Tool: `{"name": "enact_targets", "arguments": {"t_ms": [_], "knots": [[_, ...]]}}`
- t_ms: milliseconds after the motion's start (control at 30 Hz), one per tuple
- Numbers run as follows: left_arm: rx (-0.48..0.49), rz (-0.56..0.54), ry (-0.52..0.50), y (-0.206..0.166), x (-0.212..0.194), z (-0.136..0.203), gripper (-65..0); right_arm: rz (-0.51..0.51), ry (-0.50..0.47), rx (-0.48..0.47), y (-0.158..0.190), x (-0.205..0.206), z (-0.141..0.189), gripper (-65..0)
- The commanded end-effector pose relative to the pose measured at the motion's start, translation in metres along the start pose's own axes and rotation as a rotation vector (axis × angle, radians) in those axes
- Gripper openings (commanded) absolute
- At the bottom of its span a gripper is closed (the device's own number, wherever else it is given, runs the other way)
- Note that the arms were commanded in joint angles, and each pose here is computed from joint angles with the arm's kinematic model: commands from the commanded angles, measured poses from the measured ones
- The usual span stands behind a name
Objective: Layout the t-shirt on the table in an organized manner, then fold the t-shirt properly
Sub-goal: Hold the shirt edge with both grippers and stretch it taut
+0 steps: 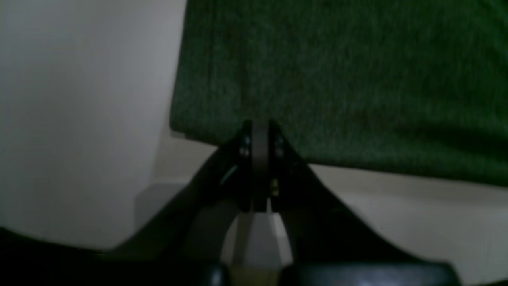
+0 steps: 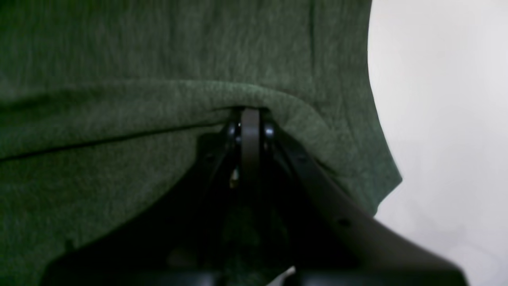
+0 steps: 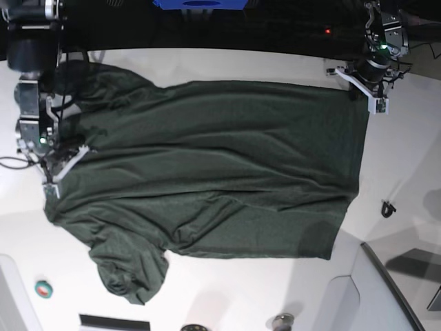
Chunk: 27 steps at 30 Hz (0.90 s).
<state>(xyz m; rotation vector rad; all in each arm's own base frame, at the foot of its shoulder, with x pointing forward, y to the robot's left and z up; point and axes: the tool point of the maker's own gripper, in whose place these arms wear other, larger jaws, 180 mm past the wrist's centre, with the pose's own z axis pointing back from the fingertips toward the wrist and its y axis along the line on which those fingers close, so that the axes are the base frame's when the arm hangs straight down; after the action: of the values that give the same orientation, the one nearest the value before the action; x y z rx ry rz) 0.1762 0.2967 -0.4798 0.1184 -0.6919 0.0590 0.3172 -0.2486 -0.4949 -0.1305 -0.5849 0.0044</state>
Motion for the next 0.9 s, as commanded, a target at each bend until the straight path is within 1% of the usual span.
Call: {"name": "enact_targets", "arguments": {"t_ms": [0, 67, 133, 200, 233, 267, 300, 367, 433, 467, 533, 700, 767, 867], "knots": [[0.015, -0.017, -0.028, 0.007, 0.011, 0.003, -65.0, 0.004, -0.009, -0.012, -0.006, 0.006, 0.003, -64.2], [0.015, -0.019, -0.044, 0.006, 0.017, 0.005, -65.0, 0.017, -0.045, -0.016, -0.006, 0.012, 0.012, -64.2], [0.027, -0.020, -0.068, 0.011, 0.026, 0.009, -65.0, 0.039, -0.110, -0.023, -0.005, 0.019, 0.031, -63.5], [0.067, -0.006, -0.100, 0.025, 0.036, 0.016, -65.0, 0.020, -0.181, -0.056, -0.017, 0.026, 0.057, -62.4], [0.085, -0.004, -0.116, 0.032, 0.041, 0.021, -65.0, -0.006, -0.215, -0.073, -0.022, 0.029, 0.070, -60.0], [0.101, 0.002, -0.135, 0.036, 0.046, 0.025, -65.0, -0.030, -0.235, -0.095, -0.030, 0.029, 0.082, -55.8], [0.114, 0.006, -0.155, 0.040, 0.053, 0.029, -65.0, -0.051, -0.228, -0.121, -0.039, 0.023, 0.091, -49.8], [0.138, 0.005, -0.184, 0.048, 0.063, 0.035, -65.0, -0.080, -0.177, -0.168, -0.059, 0.007, 0.102, -34.1], [0.151, 0.007, -0.193, 0.053, 0.066, 0.038, -65.0, -0.076, -0.127, -0.181, -0.070, -0.014, 0.110, -20.0], [0.151, 0.006, -0.197, 0.052, 0.068, 0.039, -65.0, -0.059, -0.105, -0.173, -0.073, -0.027, 0.113, -16.2], [0.150, 0.001, -0.200, 0.052, 0.069, 0.039, -65.0, -0.057, -0.059, -0.153, -0.077, -0.053, 0.118, -16.5], [0.144, 0.003, -0.193, 0.050, 0.066, 0.038, -65.0, -0.058, 0.050, -0.108, -0.072, -0.104, 0.122, -25.2], [0.143, 0.003, -0.194, 0.049, 0.067, 0.037, -65.0, -0.065, 0.086, -0.099, -0.071, -0.118, 0.120, -26.7], [0.143, 0.003, -0.197, 0.049, 0.068, 0.037, -65.0, -0.073, 0.119, -0.089, -0.069, -0.131, 0.117, -27.2]]}}
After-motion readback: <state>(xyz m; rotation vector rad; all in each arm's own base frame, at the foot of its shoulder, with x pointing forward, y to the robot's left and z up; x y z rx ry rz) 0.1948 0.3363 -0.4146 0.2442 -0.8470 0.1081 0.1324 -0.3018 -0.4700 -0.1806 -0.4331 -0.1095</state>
